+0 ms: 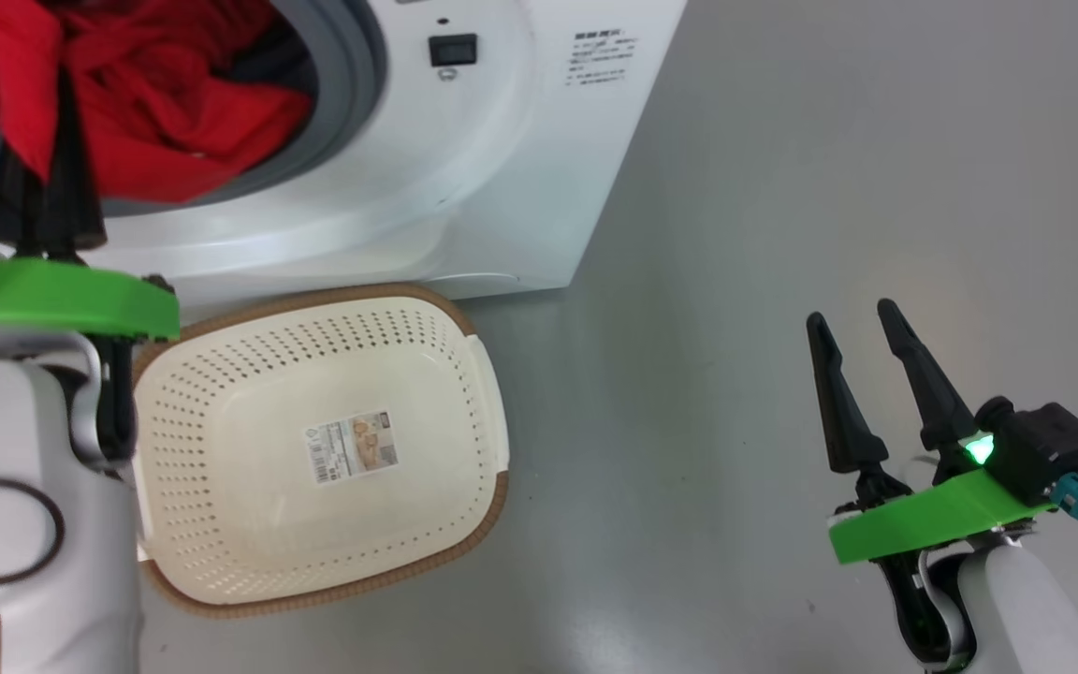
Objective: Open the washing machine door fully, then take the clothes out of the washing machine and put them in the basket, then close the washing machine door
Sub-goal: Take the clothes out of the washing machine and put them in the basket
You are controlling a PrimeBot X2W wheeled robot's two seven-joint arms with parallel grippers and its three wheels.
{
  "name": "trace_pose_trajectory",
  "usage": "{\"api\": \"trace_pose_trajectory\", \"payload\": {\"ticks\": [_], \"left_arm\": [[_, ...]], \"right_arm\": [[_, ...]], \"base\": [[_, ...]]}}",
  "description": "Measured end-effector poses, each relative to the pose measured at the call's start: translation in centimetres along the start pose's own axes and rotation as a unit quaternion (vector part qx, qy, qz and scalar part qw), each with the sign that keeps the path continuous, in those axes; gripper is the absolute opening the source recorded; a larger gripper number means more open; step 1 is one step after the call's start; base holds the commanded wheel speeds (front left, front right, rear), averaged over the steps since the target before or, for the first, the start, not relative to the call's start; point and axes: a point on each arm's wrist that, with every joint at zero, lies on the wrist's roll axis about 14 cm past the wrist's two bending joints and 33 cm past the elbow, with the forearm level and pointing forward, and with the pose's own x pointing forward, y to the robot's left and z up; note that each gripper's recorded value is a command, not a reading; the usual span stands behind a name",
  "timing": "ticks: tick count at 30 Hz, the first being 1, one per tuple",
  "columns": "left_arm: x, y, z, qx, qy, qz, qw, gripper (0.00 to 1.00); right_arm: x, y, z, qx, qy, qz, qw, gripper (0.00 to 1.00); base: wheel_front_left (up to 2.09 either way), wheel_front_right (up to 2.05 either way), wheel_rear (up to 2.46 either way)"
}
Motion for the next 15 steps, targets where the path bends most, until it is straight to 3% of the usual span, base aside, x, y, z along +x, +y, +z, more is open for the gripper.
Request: {"api": "trace_pose_trajectory", "payload": {"ticks": [15], "left_arm": [[-4.5,0.7,7.6,0.013,-0.110,0.013,0.994,0.00]], "right_arm": [[-0.1,1.5,0.2,0.004,-0.002,0.021,1.000,1.00]], "base": [[0.00,0.00,0.00]]}}
